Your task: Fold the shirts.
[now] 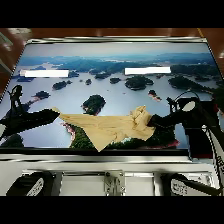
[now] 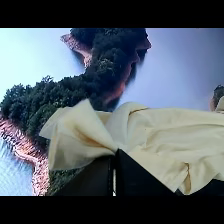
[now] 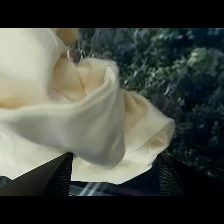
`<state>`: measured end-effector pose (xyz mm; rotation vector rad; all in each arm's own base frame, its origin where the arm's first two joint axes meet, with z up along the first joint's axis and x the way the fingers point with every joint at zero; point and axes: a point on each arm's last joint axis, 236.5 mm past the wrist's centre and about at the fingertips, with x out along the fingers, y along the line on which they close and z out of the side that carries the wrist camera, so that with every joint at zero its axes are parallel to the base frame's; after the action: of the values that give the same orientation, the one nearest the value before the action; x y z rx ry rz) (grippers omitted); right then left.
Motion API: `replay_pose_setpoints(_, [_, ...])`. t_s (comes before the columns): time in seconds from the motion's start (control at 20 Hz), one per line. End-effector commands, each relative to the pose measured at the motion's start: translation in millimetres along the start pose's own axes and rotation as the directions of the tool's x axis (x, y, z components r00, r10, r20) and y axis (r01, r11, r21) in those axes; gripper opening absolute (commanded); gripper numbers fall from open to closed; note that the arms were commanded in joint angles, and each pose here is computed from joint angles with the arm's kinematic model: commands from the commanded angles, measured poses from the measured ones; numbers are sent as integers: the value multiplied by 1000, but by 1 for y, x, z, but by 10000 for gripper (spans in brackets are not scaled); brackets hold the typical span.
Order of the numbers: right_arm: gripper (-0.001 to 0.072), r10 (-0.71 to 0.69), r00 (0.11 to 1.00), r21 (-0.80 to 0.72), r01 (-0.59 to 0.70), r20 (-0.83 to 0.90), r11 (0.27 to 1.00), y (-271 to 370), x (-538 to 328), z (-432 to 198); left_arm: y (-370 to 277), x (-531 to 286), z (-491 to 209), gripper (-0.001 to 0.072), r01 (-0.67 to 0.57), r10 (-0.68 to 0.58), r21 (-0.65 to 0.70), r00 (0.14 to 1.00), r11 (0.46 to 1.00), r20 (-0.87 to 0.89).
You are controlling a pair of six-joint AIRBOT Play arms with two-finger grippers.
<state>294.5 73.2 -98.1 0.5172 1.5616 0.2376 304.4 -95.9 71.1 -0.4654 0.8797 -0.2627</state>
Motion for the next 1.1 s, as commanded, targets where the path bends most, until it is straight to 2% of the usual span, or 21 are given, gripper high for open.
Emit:
replay_pose_setpoints(0.0, [645, 6, 1000, -44, -7, -23, 999, 1, 6, -5, 0, 0, 0, 37, -1, 1, 0, 1000, 1000, -1])
replay_pose_setpoints(0.15, [649, -4, 997, -32, 1, -78, 999, -16, -8, -15, 0, 0, 0, 36, -1, 1, 0, 1000, 1000, -1])
replay_pose_setpoints(0.3, [649, 43, 989, 2, -43, -143, 999, -32, -23, -32, 0, 0, 0, 37, -1, 1, 1, 1000, 1000, -1])
replay_pose_setpoints(0.45, [648, 70, 987, 75, -60, -142, 995, -40, -28, -36, 0, 0, 0, 36, -1, 1, 1, 1000, 1000, -1])
replay_pose_setpoints(0.7, [648, 76, 995, 60, -73, -58, 996, -12, 11, -24, 0, 0, 0, 37, -1, 1, 0, 1000, 1000, -1])
replay_pose_setpoints(0.95, [636, 36, 990, 50, -30, -137, 998, 1, 48, -37, 0, 0, 0, 37, 0, 0, 0, 1000, 1000, -1])
replay_pose_setpoints(1.05, [348, 24, 992, 40, -19, -126, 999, 3, 53, -35, 0, 0, 0, 37, 0, 0, 1, 1000, 1000, 1])
